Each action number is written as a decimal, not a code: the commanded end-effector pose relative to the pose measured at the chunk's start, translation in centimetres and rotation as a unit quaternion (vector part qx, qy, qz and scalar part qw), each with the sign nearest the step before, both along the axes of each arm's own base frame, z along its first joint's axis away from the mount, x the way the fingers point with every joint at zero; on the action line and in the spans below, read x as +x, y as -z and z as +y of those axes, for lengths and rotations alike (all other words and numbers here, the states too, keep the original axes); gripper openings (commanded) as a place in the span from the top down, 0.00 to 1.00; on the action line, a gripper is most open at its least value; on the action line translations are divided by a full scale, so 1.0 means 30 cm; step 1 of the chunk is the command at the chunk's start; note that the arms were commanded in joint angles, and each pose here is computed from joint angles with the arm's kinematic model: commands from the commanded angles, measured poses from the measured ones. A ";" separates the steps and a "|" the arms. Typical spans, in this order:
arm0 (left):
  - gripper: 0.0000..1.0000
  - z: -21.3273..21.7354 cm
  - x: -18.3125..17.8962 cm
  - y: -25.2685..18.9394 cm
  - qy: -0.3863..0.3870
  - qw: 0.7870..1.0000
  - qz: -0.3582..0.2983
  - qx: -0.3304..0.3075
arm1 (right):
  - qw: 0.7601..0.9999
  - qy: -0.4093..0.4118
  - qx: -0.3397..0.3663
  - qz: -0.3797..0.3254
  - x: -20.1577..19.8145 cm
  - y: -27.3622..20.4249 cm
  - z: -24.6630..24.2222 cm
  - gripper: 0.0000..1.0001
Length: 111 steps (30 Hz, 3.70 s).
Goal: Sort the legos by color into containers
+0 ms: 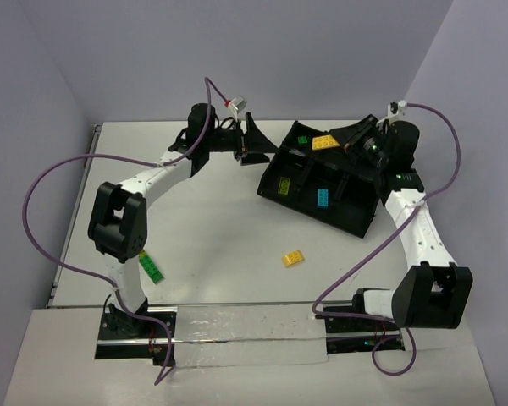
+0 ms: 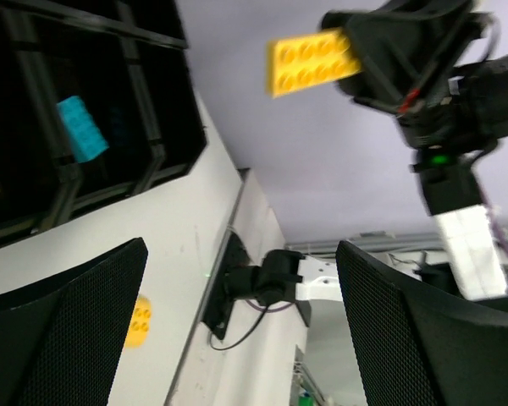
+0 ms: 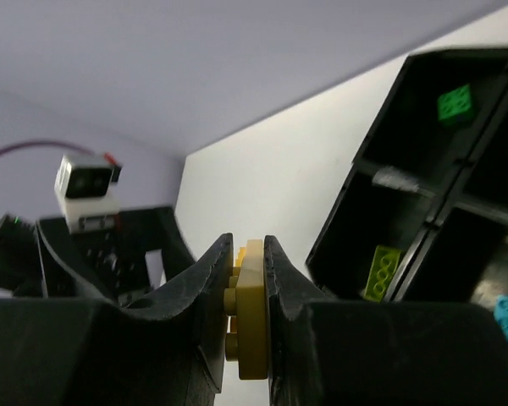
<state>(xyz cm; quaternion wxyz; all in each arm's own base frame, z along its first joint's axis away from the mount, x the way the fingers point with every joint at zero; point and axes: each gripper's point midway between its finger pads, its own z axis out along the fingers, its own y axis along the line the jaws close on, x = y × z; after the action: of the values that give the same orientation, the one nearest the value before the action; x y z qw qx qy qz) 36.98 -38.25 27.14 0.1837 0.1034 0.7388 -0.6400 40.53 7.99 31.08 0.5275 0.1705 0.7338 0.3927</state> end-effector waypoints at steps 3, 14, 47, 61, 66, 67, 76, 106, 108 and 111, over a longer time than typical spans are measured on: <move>0.01 0.132 0.030 -0.027 -0.084 0.988 -0.069 0.108 | 0.983 0.151 -0.099 0.042 0.119 0.023 -0.206 1.00; 0.01 0.515 0.013 0.147 -0.265 0.885 -0.060 0.378 | 0.952 0.218 -0.179 0.120 0.321 0.207 -0.344 1.00; 0.01 0.666 -0.112 0.275 -0.311 0.856 0.015 0.412 | 0.964 0.085 -0.209 0.140 0.068 0.273 -0.086 0.24; 0.01 0.668 -0.119 0.276 -0.321 0.857 0.022 0.403 | 0.927 -0.086 -0.275 0.241 -0.554 0.614 0.262 0.22; 0.01 0.674 -0.135 0.288 -0.318 0.856 0.025 0.406 | 0.908 -0.120 -0.272 0.297 -0.744 0.743 0.266 0.20; 0.01 0.676 -0.136 0.291 -0.319 0.856 0.026 0.407 | 0.907 -0.119 -0.262 0.307 -0.765 0.754 0.267 0.19; 0.01 0.673 -0.139 0.286 -0.314 0.857 0.024 0.407 | 0.901 -0.176 -0.201 0.341 -0.873 0.842 0.344 0.15; 0.02 0.684 -0.159 0.306 -0.305 0.855 0.022 0.419 | 0.848 -0.151 -0.403 0.310 -0.656 0.942 0.444 0.46; 0.02 0.681 -0.157 0.316 -0.302 0.856 0.024 0.418 | 0.842 -0.150 -0.416 0.309 -0.669 0.945 0.441 0.66; 0.02 0.672 -0.157 0.325 -0.297 0.859 0.026 0.416 | 0.839 -0.145 -0.427 0.306 -0.663 0.928 0.442 0.89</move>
<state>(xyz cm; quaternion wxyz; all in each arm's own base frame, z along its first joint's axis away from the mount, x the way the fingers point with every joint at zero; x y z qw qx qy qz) 32.05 -17.72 16.55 0.2744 -0.0776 0.9426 -0.1736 19.68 21.49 2.09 0.2127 -0.0642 0.9724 0.0713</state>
